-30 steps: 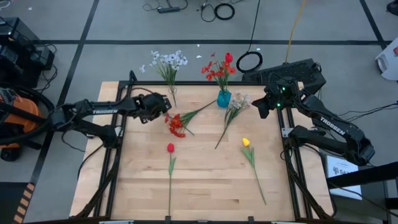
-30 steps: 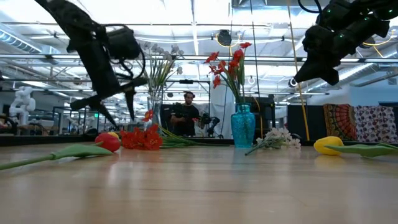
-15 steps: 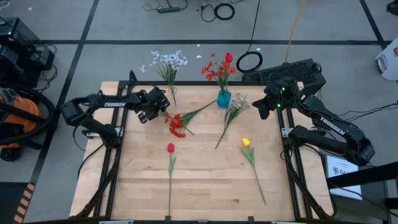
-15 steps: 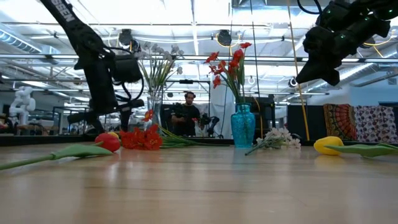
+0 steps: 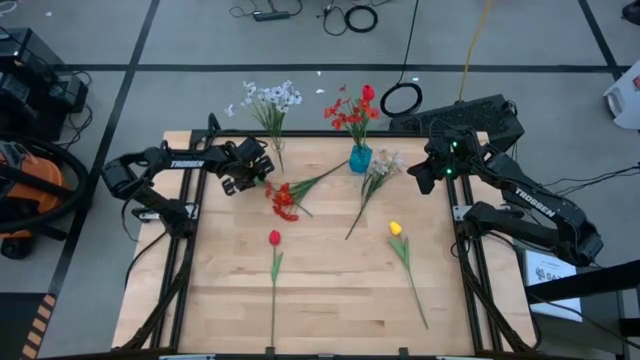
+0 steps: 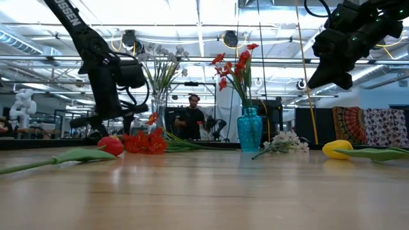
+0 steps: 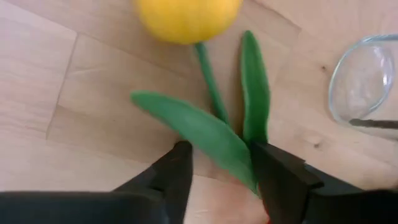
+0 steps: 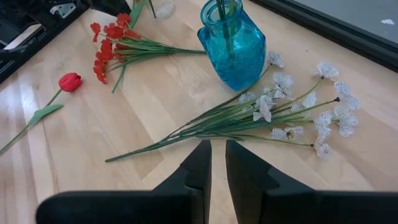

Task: Sort flowers into vase by color
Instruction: Put the top yellow flower into the transparent vase

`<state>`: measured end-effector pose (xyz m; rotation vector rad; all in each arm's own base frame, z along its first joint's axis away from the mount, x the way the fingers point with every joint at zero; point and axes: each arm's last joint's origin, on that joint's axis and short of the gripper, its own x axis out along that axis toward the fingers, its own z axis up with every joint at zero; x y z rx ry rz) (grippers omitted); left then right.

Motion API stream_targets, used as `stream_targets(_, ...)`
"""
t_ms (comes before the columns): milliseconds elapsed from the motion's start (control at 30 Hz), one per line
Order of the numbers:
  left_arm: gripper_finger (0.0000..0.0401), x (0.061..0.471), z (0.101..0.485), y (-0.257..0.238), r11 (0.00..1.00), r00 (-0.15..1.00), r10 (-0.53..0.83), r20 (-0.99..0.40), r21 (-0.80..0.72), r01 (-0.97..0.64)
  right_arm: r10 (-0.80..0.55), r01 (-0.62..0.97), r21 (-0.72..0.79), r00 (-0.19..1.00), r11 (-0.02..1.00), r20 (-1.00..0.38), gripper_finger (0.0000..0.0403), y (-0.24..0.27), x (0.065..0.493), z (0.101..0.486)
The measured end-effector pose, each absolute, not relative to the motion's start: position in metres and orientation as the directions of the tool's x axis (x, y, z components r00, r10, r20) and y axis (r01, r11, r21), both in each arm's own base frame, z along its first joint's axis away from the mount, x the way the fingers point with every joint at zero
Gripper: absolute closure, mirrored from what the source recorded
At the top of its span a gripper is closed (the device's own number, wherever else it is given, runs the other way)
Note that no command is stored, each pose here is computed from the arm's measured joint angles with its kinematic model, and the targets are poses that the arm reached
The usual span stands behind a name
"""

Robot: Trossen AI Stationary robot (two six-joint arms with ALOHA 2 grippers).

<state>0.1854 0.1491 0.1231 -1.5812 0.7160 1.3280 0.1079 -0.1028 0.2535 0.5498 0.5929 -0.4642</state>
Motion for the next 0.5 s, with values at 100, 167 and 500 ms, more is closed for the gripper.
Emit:
stream_targets(100, 0.0282, 0.184, 0.122, 0.148, -0.380, 0.232, 0.107, -0.967, -0.255, -0.889, -0.248, 0.551, 0.346, 0.736, 0.759, -0.629, 0.0363, -0.103, 0.108, 0.254)
stream_targets(167, 0.0319, 0.182, 0.122, 0.146, -0.349, 0.221, 0.095, -0.971, -0.241, -0.906, -0.248, 0.551, 0.346, 0.736, 0.759, -0.630, 0.0363, -0.103, 0.108, 0.254)
stream_targets(500, 0.0390, 0.171, 0.137, 0.136, -0.157, 0.217, 0.067, -0.974, -0.225, -0.962, -0.249, 0.551, 0.345, 0.737, 0.759, -0.629, 0.0363, -0.103, 0.108, 0.254)
